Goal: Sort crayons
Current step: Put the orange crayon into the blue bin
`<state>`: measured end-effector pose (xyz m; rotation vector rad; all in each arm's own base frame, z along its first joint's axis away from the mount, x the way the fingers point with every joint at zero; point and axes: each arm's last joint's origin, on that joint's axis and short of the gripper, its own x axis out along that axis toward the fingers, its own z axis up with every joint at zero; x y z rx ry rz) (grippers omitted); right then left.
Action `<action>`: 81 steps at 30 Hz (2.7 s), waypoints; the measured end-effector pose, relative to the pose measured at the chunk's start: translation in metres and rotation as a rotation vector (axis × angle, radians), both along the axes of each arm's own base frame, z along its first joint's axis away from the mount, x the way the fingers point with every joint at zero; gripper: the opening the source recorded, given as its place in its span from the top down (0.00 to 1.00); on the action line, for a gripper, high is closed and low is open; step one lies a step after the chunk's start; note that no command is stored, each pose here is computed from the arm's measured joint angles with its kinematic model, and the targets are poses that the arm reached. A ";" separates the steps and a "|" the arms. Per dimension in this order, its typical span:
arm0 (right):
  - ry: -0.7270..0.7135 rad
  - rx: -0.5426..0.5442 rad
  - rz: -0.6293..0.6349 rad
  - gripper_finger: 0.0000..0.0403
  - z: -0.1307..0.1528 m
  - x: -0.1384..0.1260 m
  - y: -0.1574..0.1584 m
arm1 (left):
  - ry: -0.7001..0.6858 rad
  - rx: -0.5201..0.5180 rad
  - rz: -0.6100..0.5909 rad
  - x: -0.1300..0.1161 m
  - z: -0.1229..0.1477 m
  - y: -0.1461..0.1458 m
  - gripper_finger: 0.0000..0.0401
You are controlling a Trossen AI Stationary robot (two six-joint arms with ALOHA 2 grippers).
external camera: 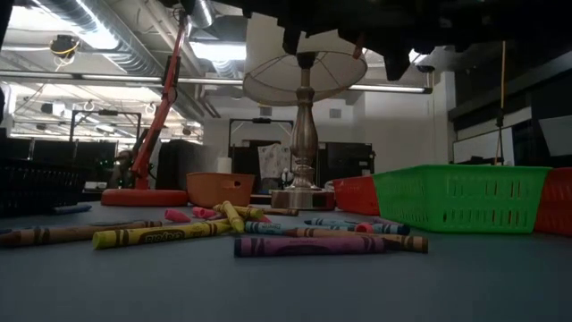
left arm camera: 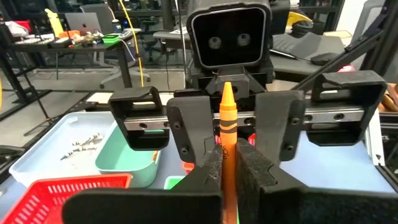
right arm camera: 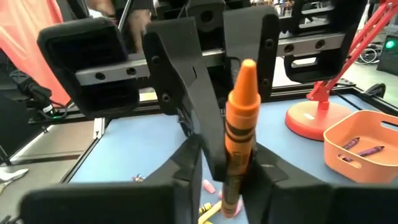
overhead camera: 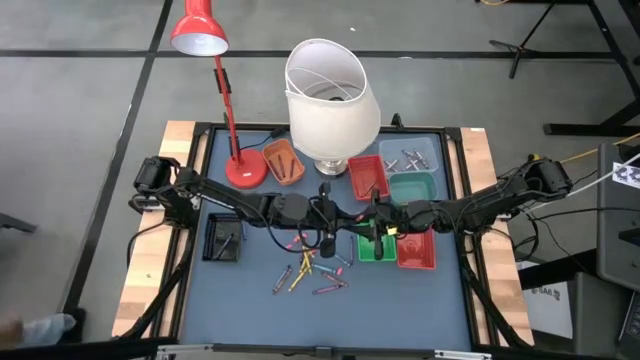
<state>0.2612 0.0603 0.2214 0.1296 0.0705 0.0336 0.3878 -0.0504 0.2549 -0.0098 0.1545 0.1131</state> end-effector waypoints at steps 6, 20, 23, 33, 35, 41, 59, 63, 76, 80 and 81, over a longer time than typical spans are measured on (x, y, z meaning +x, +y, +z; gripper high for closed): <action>0.001 0.000 0.000 0.91 0.000 0.000 0.000 | 0.001 -0.002 0.004 0.000 0.000 0.001 0.99; 0.000 0.008 0.000 0.95 0.000 0.000 0.000 | 0.001 0.003 0.014 0.000 0.000 0.001 0.90; -0.001 0.008 0.000 0.95 0.000 0.000 0.000 | 0.000 -0.003 0.015 0.000 0.000 0.001 0.87; 0.023 0.001 -0.006 0.95 0.001 -0.002 -0.001 | -0.004 -0.022 0.033 -0.002 0.003 0.002 0.70; 0.028 -0.003 -0.036 0.95 0.005 -0.004 -0.003 | -0.019 -0.020 0.063 -0.005 0.010 0.006 0.69; -0.017 0.134 -0.050 0.95 0.023 -0.017 -0.014 | -0.039 -0.018 0.165 -0.015 0.028 0.018 0.68; -0.032 0.418 -0.223 0.95 0.064 -0.089 -0.046 | -0.039 -0.090 0.221 -0.028 0.043 0.035 0.69; 0.044 0.298 -0.313 0.95 0.060 -0.105 -0.050 | 0.056 -0.073 0.213 -0.030 0.034 0.031 0.69; 0.591 -0.092 -0.534 0.95 0.011 -0.127 -0.059 | 0.244 -0.042 0.131 -0.036 0.014 0.005 0.69; 0.682 -0.115 -0.513 0.95 0.003 -0.126 -0.058 | 0.235 -0.090 0.087 -0.037 0.015 -0.006 0.69; 0.711 -0.122 -0.512 0.95 0.000 -0.126 -0.058 | 0.232 -0.090 0.077 -0.037 0.015 -0.009 0.69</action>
